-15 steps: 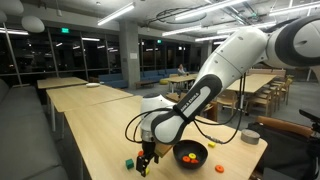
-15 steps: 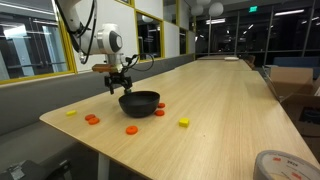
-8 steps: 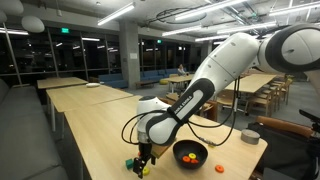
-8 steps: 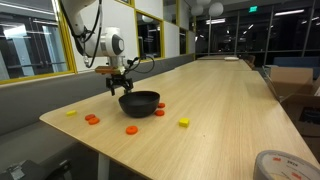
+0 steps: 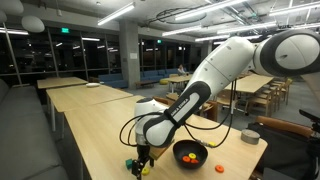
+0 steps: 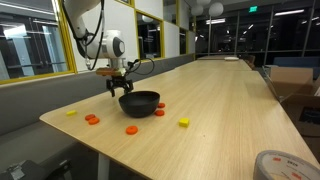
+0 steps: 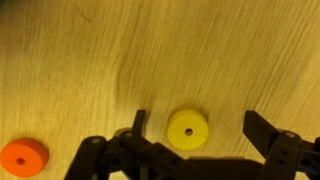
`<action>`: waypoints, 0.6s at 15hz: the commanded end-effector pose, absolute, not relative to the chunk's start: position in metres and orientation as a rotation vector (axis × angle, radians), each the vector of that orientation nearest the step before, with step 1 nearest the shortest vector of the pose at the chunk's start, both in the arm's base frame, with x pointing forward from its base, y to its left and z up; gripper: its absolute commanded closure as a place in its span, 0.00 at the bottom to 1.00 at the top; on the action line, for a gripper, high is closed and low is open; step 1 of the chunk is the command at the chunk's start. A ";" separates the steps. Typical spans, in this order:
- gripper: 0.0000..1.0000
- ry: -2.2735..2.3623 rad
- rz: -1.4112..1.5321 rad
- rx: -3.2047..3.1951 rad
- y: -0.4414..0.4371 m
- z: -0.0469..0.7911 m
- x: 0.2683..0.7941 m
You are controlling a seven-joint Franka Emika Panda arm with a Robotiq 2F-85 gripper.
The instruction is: Put some of the discs on the table in the bowl
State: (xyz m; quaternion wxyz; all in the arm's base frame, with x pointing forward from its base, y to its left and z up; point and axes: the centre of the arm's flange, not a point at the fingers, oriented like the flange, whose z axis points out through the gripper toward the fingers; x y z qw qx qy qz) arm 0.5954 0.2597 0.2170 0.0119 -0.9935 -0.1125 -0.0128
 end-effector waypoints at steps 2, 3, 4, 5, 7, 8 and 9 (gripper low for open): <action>0.00 -0.360 -0.034 -3.090 0.263 0.220 0.606; 0.25 -0.366 -0.042 -3.094 0.263 0.221 0.606; 0.26 -0.369 -0.046 -3.096 0.263 0.221 0.606; 0.34 -0.369 -0.054 -3.099 0.263 0.221 0.605; 0.49 -0.368 -0.061 -3.102 0.263 0.223 0.606; 0.58 -0.368 -0.064 -3.103 0.263 0.223 0.606; 0.65 -0.366 -0.069 -3.105 0.263 0.225 0.606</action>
